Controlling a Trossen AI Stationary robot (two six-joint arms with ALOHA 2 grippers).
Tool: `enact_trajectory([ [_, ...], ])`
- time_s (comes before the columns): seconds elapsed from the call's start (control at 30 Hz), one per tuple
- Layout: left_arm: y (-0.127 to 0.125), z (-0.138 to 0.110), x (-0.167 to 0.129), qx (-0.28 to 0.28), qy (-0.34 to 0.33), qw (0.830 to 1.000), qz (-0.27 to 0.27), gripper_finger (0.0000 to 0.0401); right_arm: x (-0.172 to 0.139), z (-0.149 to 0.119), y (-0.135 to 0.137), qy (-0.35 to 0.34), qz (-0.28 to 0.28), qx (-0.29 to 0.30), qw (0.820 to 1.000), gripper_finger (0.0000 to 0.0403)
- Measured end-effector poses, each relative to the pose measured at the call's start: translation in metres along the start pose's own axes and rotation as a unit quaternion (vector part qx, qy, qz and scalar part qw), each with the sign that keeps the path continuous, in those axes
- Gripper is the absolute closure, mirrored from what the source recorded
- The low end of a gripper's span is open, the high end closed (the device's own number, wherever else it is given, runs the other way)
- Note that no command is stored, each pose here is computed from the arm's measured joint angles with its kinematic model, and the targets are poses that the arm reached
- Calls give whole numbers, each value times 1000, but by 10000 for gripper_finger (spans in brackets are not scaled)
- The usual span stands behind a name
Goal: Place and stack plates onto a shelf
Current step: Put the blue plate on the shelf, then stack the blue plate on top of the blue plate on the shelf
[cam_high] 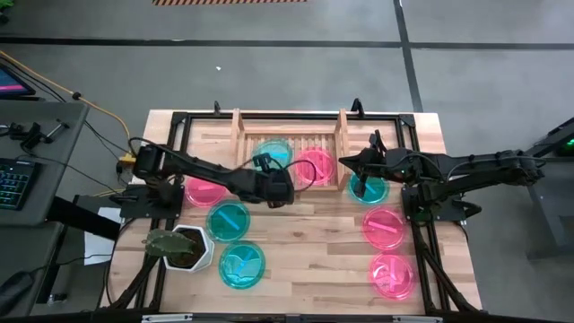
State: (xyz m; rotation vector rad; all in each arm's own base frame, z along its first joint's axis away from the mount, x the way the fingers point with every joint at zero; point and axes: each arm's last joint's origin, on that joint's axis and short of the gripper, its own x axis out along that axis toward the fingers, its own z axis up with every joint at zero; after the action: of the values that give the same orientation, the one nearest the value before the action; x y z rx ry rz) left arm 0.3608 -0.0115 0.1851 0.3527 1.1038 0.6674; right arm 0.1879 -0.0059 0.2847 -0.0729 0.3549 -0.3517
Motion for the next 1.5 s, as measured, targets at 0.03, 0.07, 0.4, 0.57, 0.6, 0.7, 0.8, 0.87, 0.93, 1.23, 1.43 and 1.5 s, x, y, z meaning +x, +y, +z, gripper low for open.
enact_trajectory([
  [0.03, -3, -2, 3, 3, 6, 1000, 6, 401, 0, 0, 0, 0, 0, 0, 1000, 402],
  [0.07, -6, -3, 6, 2, 10, 1000, 11, 401, 0, 0, 0, 0, 0, 1, 1000, 402],
  [0.4, -24, -11, 27, 4, 42, 999, 10, 401, 0, 0, 0, -1, 0, 2, 1000, 402],
  [0.57, -27, -12, 31, 5, 48, 999, 12, 401, 0, 0, 0, -1, 0, 1, 1000, 402],
  [0.6, -26, -12, 31, 4, 47, 999, 12, 400, 0, 0, 0, 0, 0, 1, 1000, 402],
  [0.7, -26, -12, 31, 3, 47, 999, 12, 400, 0, 0, 0, -2, 1, 2, 1000, 402],
  [0.8, -26, -11, 31, 3, 43, 999, 11, 400, 0, 0, 0, -2, 2, 1, 1000, 402],
  [0.87, -26, -10, 31, -1, 39, 999, 6, 399, 0, 0, 0, -2, 3, 1, 1000, 402],
  [0.93, -27, -9, 31, 6, 37, 999, -4, 394, 0, 1, 0, -2, 3, 2, 1000, 402],
  [1.23, -17, -2, 17, 11, 17, 999, -40, 326, 0, 1, 0, -5, 2, 2, 1000, 402],
  [1.43, 19, 4, -28, -39, -27, 997, -61, 288, 0, 1, 0, -5, 2, 2, 1000, 402],
  [1.5, 36, 6, -52, -69, -59, 993, -79, 281, 0, 1, 0, -5, 2, 2, 1000, 402],
])
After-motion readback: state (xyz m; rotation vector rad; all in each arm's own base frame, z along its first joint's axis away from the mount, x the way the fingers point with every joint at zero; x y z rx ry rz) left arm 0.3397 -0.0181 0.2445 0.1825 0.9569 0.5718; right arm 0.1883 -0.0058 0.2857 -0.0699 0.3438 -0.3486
